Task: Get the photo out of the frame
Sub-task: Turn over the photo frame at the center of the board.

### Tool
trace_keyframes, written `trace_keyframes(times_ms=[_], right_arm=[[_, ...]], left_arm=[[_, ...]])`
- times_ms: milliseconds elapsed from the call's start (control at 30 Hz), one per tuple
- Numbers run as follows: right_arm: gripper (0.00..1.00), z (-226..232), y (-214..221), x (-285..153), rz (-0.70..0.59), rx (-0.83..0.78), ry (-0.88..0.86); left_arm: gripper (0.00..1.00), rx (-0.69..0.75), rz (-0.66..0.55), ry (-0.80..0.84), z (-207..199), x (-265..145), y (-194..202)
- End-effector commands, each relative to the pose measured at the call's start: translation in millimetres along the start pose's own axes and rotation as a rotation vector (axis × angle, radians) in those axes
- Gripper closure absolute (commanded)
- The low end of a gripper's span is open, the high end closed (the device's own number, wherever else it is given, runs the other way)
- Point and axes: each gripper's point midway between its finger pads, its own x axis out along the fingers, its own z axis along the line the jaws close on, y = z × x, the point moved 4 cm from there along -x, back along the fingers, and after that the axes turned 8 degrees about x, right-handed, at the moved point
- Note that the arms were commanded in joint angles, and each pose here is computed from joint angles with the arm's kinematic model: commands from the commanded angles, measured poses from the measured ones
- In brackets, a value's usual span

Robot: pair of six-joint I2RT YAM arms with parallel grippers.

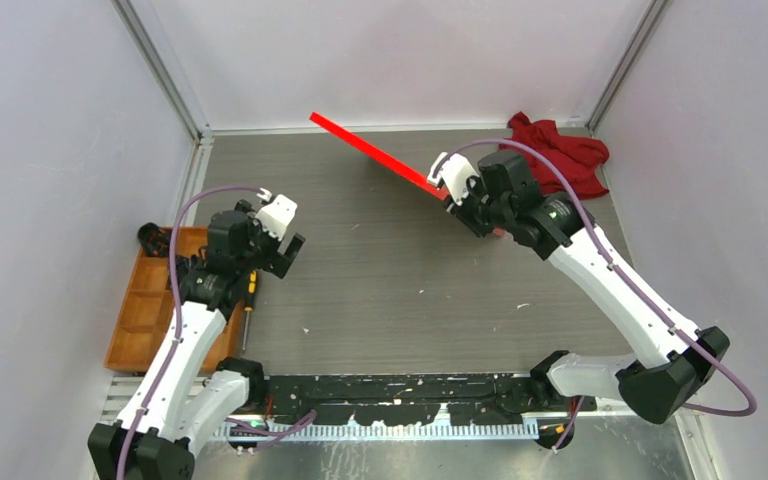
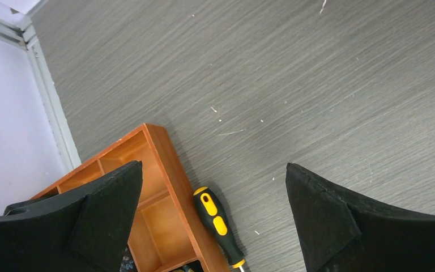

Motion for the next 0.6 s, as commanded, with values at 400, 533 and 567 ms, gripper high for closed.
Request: trace_keyframes(times_ms=[400,533,567], right_arm=[[0.99,1,-61,-26,-0.155,0.396,-0.174],[0.99,0,-70,-36,-0.194,0.446,-0.208],[0.99,-1,-72,-38,-0.201,0.458,-0.211]], left_arm=[[0.03,-0.035,-0.088,0.007,0,3,-7],[0.03,-0.038,-0.087,0.015,-1,4,-7],[0.03,-0.039,-0.086,0.017,-1,4,-7]])
